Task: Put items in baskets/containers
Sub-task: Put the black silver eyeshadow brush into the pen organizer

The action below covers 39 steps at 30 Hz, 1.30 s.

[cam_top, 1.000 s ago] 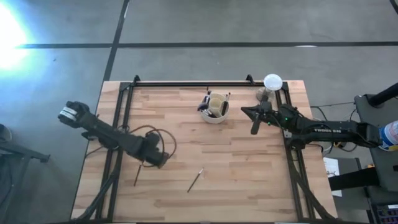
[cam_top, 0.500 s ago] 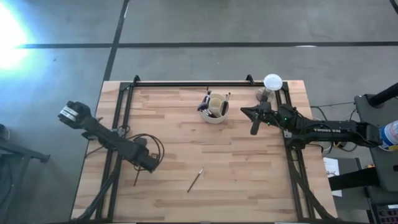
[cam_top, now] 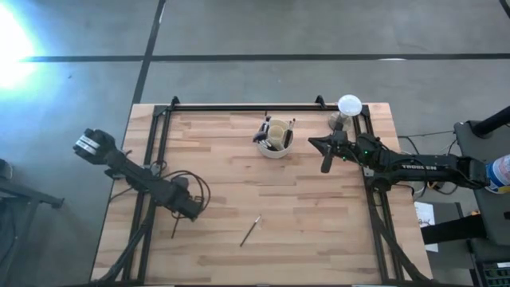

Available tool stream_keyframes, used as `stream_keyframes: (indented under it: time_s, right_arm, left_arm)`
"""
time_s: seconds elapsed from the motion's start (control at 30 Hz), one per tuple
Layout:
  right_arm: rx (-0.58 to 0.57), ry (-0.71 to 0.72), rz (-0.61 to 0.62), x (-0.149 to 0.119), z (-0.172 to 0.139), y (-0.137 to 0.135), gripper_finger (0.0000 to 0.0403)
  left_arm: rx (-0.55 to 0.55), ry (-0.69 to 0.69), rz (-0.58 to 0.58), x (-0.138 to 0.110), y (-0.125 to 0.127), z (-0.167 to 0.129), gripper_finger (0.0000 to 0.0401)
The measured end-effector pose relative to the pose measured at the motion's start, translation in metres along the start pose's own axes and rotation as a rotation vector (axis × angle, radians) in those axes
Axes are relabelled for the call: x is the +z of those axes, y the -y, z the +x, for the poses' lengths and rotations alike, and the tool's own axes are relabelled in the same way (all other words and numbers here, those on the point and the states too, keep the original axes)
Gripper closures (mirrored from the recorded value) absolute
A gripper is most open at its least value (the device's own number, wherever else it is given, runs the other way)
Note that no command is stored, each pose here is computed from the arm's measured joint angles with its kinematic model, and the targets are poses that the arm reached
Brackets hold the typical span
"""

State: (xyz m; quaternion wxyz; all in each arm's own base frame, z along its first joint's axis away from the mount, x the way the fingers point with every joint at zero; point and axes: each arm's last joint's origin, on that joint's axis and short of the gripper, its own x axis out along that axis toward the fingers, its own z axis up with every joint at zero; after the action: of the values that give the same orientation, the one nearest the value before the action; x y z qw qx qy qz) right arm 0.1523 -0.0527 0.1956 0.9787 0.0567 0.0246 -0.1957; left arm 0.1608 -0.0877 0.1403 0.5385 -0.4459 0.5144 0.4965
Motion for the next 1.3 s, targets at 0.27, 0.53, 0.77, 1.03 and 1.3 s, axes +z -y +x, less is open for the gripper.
stream_keyframes:
  time_s: [0.27,0.53,0.77,1.03,1.3]
  right_arm:
    - [-0.001,-0.001,-0.003,0.0,0.0,0.0,0.0394]
    - [-0.005,-0.002,-0.006,0.0,0.0,0.0,0.0394]
    - [-0.011,-0.005,-0.007,-0.001,0.0,0.0,0.0394]
    - [-0.011,-0.004,-0.01,-0.001,0.0,0.0,0.0394]
    - [-0.011,-0.005,-0.01,-0.001,0.0,0.0,0.0394]
  left_arm:
    - [0.019,0.009,0.07,-0.001,0.002,0.006,0.0394]
    - [-0.152,0.153,0.075,0.003,0.012,-0.021,0.04]
    - [-0.368,0.303,0.084,0.007,0.025,-0.032,0.0401]
    - [-0.636,0.528,0.147,0.018,0.055,-0.047,0.0401]
    - [-0.808,0.779,0.287,0.052,0.088,-0.073,0.0401]
